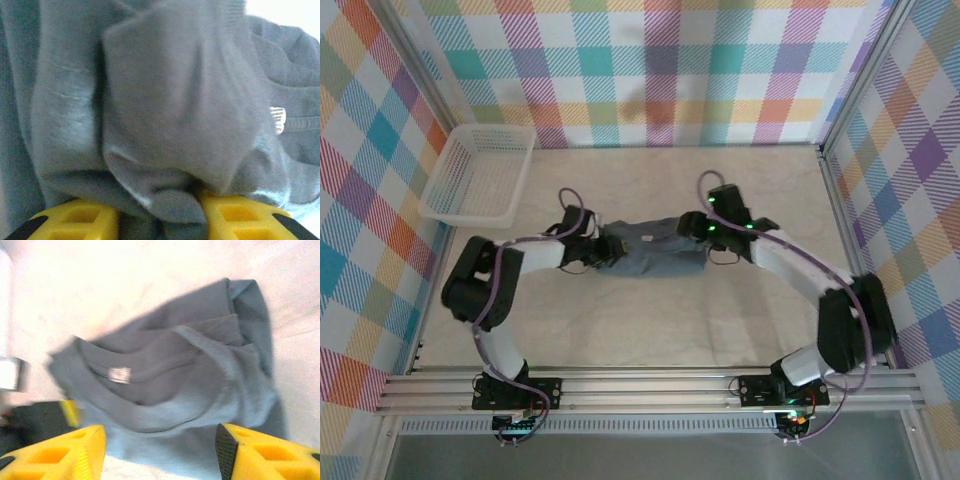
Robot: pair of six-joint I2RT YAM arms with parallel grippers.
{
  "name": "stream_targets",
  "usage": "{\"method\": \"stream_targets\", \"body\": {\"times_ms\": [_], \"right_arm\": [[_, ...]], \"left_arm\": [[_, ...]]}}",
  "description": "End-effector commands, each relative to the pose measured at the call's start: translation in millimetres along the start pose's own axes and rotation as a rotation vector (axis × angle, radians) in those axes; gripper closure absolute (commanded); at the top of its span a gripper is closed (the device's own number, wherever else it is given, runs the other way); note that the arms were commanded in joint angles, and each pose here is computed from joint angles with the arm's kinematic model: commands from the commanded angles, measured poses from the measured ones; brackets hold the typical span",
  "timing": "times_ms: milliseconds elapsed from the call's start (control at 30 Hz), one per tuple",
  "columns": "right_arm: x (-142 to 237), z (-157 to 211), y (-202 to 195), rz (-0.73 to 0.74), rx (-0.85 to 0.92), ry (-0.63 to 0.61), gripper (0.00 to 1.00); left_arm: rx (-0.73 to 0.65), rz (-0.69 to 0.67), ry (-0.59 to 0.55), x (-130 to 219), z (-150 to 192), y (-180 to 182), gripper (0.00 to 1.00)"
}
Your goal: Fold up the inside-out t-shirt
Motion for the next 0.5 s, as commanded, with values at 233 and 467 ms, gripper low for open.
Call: {"method": "stream_targets", "body": {"times_ms": [233, 467], "right_arm": [[103, 8, -92, 0.284, -0.506, -0.185, 0.19], [106, 15, -134, 0.269, -0.678, -0.121, 0.19]], "left_arm": [[0.006, 0.259, -0.022, -157, 45, -163, 0.67], [-0.196, 0.369, -0.047, -151, 61, -249, 0.36]]}}
Point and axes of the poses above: each hand's point on the last joint's axis, 136 mm out from that joint toward the fingers, its own x axis back along the fingers, its own y axis along the line the jaws close on, z = x × y, the point moved 8 cm from there along x, back along the fingers, and after that the axes turned 15 degrees about x, right-handed, at the moved point
